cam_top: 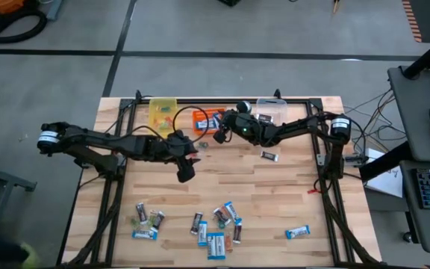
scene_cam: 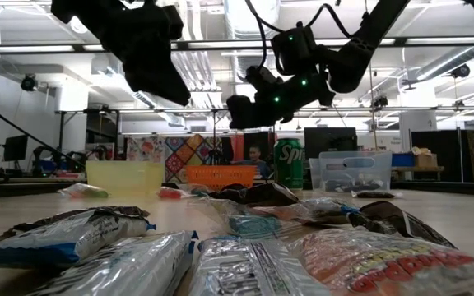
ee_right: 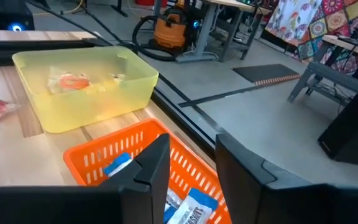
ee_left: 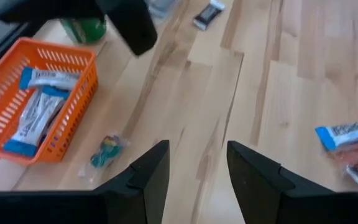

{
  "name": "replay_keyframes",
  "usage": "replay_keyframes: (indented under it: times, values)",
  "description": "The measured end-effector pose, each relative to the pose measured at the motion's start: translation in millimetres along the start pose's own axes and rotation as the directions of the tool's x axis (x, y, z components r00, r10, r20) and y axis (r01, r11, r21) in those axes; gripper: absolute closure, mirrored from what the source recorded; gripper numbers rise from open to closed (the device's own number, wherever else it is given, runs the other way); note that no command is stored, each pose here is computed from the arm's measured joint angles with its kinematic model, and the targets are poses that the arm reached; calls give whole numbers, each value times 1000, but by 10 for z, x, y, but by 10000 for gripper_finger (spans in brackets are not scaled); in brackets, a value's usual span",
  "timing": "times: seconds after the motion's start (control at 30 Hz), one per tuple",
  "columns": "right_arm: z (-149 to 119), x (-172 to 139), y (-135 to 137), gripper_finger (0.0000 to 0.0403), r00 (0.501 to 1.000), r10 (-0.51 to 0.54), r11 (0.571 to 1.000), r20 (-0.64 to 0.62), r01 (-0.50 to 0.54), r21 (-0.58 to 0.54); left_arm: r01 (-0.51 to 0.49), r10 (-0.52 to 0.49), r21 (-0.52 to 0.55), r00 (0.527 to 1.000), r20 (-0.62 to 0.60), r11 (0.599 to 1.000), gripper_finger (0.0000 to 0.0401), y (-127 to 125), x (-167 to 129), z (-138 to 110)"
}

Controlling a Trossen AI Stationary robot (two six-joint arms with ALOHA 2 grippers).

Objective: Organize candy in baskets
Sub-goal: Put the brown chocolate into the transparent bin

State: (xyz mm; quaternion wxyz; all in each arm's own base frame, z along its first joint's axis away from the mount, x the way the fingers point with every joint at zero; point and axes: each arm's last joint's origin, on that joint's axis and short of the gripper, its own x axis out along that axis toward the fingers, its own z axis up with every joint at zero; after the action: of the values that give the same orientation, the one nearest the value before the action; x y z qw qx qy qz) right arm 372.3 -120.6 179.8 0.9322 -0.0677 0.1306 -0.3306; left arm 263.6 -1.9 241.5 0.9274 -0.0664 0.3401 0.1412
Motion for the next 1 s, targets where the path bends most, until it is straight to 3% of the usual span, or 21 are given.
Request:
replay_keyframes:
  times: [0.37, 0.63, 0.83, 1.0]
  values:
    - [406, -448, 138, 277, 994, 101, 993, -29, -103, -54, -18, 20, 29, 997, -73, 999, 257, 32, 57, -173]
    - [680, -1031, 118, 280, 944, 288, 954, -158, -298, -38, -10, 39, 202, 990, -138, 979, 257, 50, 169, -356]
    - [746, -1435, 95, 280, 869, 416, 906, -269, -421, 40, 13, 55, 338, 980, -192, 941, 257, 20, 376, -449]
    - [644, -1705, 155, 280, 723, 558, 822, -408, -550, 150, 29, 78, 407, 967, -243, 913, 257, 14, 584, -549]
